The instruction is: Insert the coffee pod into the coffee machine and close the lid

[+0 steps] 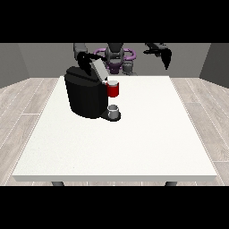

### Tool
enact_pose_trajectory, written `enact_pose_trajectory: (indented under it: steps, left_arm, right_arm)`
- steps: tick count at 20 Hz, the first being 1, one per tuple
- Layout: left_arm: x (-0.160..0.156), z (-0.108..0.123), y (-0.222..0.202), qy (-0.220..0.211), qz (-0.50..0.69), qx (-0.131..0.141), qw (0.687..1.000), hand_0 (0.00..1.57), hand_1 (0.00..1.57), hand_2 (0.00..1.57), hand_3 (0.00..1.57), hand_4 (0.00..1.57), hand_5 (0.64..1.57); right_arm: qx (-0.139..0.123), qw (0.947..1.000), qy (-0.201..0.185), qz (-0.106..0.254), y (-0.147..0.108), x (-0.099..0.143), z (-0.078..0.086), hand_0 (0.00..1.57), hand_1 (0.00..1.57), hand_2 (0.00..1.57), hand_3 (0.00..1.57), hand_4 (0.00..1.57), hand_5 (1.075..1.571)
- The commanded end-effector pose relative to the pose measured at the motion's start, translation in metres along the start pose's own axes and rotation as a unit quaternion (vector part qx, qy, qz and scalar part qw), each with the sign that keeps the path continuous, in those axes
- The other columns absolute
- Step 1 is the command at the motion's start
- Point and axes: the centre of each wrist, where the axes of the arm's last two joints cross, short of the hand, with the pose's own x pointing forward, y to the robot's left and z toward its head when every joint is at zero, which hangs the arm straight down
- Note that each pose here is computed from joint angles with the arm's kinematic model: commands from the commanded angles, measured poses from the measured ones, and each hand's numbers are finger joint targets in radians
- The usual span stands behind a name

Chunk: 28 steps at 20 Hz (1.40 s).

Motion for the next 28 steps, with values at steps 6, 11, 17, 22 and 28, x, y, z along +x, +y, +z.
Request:
enact_pose_trajectory:
  steps: [6, 11, 17, 22, 28]
  left_arm:
    - [-0.022, 0.015, 0.015, -0.006, -0.018, 0.023, 1.000, 0.00, 0.00, 0.00, 0.00, 0.00, 1.571]
    - [-0.005, 0.000, 0.012, -0.004, -0.015, 0.013, 1.000, 0.00, 0.00, 0.00, 0.00, 0.00, 1.571]
    - [0.001, -0.010, 0.022, 0.000, -0.022, 0.024, 0.999, 0.00, 0.00, 0.00, 0.00, 0.14, 1.571]
    - [-0.006, -0.001, 0.006, 0.001, -0.008, 0.010, 1.000, 0.00, 0.00, 0.00, 0.00, 0.16, 1.571]
    - [-0.007, -0.006, 0.025, -0.004, -0.006, 0.030, 1.000, 0.00, 0.00, 0.00, 0.00, 0.00, 1.571]
  right_arm:
    - [0.029, 0.9994, -0.016, 0.003, 0.026, 0.024, -0.019, 0.00, 0.00, 0.00, 0.00, 0.00, 1.571]
    - [0.047, 0.9985, -0.021, 0.017, 0.041, 0.015, -0.019, 0.00, 0.00, 0.00, 0.00, 0.00, 1.571]
    - [0.067, 0.9966, -0.029, 0.039, 0.073, 0.044, -0.032, 0.00, 0.00, 0.00, 0.00, 0.14, 1.571]
    - [0.048, 0.9954, -0.038, 0.073, 0.042, 0.051, -0.037, 0.00, 0.00, 0.00, 0.00, 0.12, 1.571]
    - [0.080, 0.9932, -0.052, 0.067, 0.072, 0.065, -0.039, 0.00, 0.00, 0.00, 0.00, 0.12, 1.571]
